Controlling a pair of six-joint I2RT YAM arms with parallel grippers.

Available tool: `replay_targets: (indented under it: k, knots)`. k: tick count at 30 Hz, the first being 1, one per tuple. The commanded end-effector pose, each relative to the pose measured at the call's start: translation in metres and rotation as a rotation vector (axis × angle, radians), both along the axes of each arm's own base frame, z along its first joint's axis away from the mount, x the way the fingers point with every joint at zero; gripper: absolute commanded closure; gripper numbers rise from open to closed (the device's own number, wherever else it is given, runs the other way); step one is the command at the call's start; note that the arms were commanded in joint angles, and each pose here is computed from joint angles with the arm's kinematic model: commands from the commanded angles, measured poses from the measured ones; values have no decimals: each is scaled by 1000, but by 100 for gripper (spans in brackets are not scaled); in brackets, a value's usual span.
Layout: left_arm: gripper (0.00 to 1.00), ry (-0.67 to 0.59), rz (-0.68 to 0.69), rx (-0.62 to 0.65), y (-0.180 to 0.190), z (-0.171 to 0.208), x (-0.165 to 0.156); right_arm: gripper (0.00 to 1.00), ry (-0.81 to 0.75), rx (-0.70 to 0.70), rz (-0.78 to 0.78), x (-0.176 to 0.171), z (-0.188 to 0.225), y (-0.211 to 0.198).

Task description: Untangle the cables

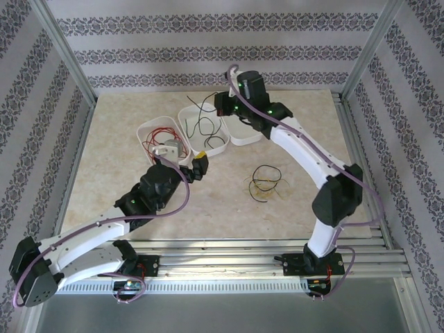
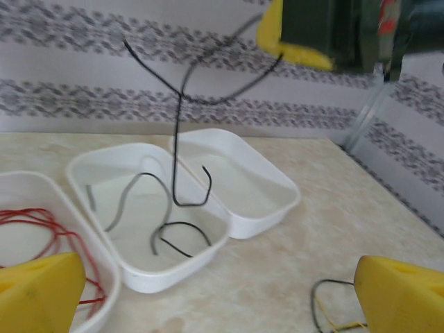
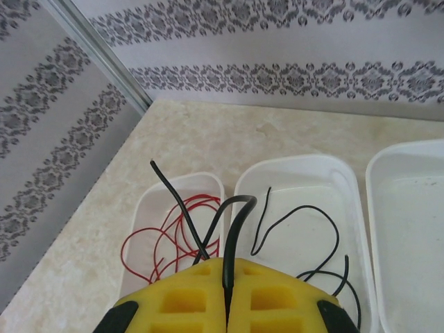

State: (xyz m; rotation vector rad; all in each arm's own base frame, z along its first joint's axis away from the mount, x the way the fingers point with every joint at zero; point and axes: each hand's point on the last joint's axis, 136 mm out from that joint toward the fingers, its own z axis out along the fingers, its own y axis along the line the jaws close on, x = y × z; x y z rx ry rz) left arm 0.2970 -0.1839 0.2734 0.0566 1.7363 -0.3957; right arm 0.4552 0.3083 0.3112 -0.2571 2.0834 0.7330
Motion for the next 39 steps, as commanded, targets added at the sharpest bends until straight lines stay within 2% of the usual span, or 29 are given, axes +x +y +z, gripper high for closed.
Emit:
replay_targets:
  k: [1, 8, 13, 16, 21, 27, 34, 39]
  knots:
    - [1, 22, 105, 82, 30, -4, 0, 100, 7, -16, -78, 15, -6, 7]
    - [1, 30, 138, 75, 43, -5, 0, 100, 102, -58, -156, 41, -58, 9]
    - [1, 51, 117, 60, 41, -8, 4, 100, 132, -167, -234, 64, -98, 2]
    - [1, 64, 106, 48, 39, -10, 5, 100, 156, -200, -227, 72, -120, 8]
    - [1, 87, 96, 34, 39, -16, 8, 100, 191, -259, -189, 72, -151, 23]
    - [1, 106, 62, 18, 32, -21, 11, 100, 241, -365, -219, 71, -189, 14]
    - [1, 123, 43, 3, 25, -28, 15, 100, 301, -393, -181, 58, -214, 15]
    - [1, 137, 25, -2, 19, -31, 18, 84, 305, -385, -162, 53, -213, 15]
